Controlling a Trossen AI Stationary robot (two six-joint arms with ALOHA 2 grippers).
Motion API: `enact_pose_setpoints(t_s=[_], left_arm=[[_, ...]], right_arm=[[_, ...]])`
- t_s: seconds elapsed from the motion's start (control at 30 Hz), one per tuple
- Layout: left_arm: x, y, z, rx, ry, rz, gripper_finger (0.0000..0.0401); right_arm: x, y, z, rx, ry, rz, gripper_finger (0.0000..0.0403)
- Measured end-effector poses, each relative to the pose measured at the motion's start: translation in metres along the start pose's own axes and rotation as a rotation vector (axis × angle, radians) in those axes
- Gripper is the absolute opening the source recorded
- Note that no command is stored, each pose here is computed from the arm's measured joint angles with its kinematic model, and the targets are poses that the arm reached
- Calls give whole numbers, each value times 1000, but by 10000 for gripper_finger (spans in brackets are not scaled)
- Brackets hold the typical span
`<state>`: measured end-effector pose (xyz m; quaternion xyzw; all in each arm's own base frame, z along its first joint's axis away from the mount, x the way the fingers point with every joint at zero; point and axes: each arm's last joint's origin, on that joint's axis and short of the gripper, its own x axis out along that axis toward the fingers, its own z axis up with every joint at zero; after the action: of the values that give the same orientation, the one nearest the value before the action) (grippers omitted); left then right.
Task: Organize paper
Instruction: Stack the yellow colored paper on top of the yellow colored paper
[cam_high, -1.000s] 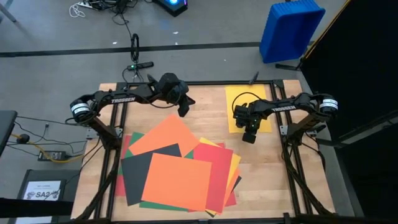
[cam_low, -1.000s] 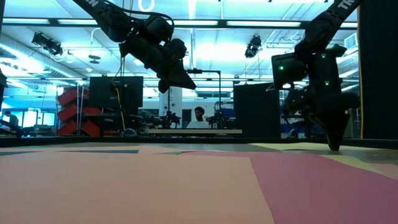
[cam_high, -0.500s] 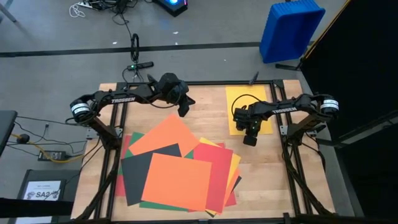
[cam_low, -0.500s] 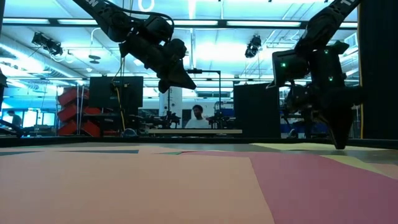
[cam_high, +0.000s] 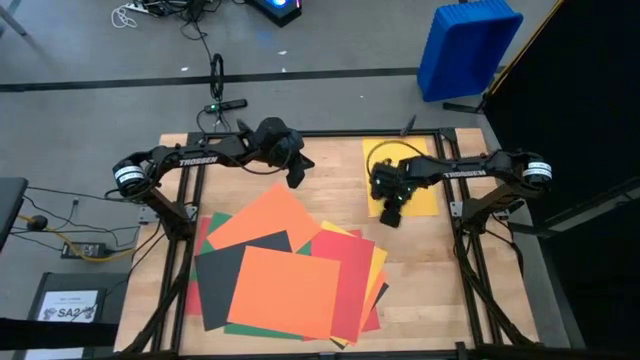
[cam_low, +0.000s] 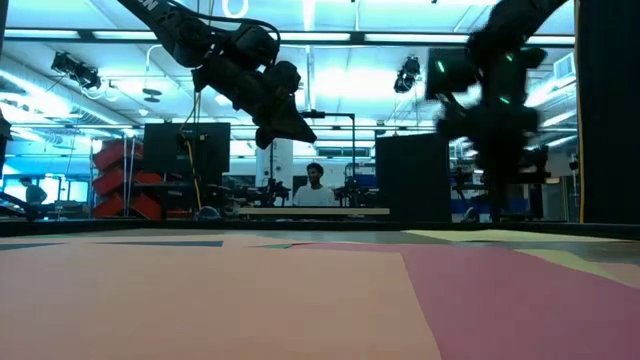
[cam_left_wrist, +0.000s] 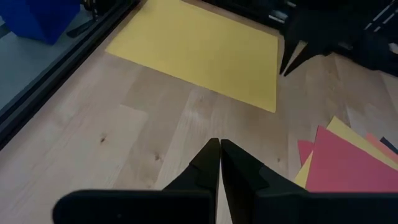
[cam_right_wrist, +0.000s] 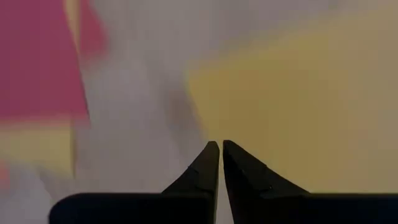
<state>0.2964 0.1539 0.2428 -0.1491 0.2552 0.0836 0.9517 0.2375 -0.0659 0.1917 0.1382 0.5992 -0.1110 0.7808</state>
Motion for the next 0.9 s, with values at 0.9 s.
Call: enact_pose_setpoints(t_s=[0.9], left_arm=[[0, 0, 0, -19, 2, -1, 0]], right_arm=[[71, -61, 55, 172, -122, -86, 0]])
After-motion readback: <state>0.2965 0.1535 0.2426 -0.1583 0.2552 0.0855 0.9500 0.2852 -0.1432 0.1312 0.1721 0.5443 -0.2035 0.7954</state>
